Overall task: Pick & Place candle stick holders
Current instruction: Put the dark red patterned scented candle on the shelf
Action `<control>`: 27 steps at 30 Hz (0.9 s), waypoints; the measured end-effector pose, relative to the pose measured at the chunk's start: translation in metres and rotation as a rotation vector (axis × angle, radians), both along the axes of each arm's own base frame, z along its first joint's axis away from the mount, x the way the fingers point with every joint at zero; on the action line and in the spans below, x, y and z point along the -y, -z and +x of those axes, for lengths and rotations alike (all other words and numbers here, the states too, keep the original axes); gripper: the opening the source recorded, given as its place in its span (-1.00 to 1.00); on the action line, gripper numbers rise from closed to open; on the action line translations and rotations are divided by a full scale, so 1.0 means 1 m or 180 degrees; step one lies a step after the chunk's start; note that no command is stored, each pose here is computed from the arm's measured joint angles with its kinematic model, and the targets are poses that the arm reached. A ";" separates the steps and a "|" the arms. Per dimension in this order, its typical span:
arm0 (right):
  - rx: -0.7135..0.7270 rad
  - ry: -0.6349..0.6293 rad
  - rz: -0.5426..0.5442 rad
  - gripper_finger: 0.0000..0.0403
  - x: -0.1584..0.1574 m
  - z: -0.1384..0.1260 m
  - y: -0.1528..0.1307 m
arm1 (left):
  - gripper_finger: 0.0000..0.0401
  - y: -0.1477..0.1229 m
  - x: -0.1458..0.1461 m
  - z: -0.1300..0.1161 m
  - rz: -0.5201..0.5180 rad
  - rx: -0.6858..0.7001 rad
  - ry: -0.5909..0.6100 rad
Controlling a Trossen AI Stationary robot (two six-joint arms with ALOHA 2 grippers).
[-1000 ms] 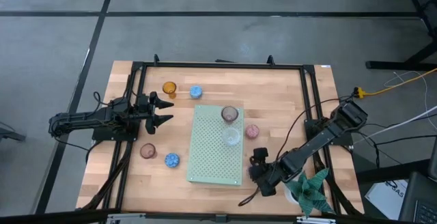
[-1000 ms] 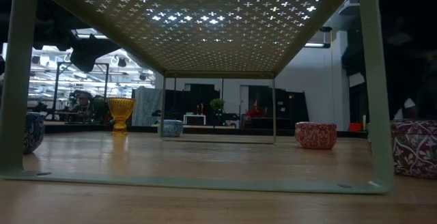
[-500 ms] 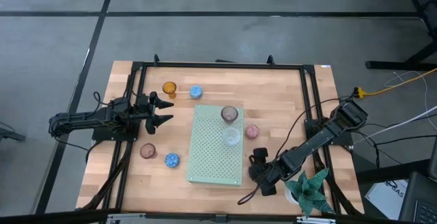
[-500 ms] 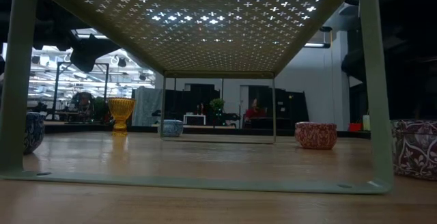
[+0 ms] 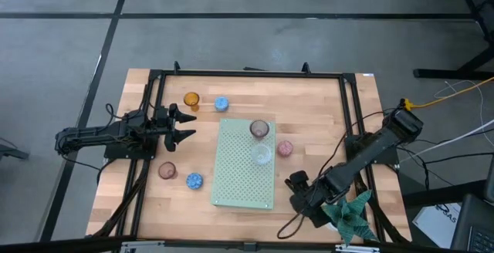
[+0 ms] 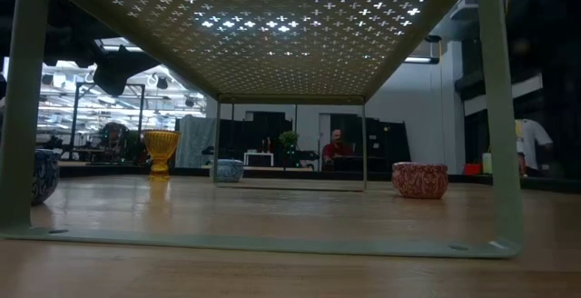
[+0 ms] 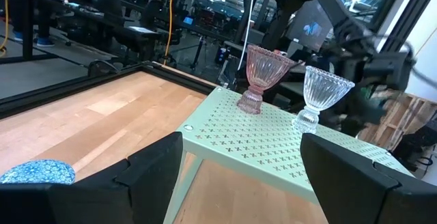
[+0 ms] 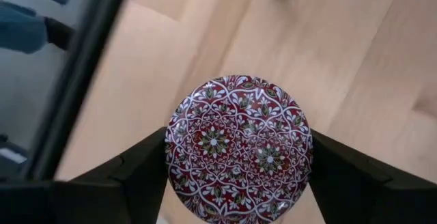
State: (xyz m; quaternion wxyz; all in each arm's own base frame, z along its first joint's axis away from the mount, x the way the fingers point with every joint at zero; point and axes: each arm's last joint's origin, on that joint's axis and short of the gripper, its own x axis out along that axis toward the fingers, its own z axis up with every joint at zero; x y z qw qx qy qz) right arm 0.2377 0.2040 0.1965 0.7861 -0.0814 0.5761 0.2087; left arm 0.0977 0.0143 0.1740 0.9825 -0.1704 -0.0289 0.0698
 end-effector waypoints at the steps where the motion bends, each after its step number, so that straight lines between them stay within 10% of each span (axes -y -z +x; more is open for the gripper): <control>1: 0.0034 -0.0051 0.0005 0.43 0.000 0.000 -0.008 | 0.47 0.000 0.000 0.000 0.0000 0.0001 0.0000; 16: 0.0797 -0.0410 0.0157 0.43 -0.008 0.011 -0.119 | 0.47 0.000 0.000 0.000 0.0000 0.0000 -0.0001; 27: 0.1264 0.0116 0.0195 0.43 -0.012 0.051 -0.124 | 0.47 0.000 0.000 0.000 0.0000 -0.0001 0.0000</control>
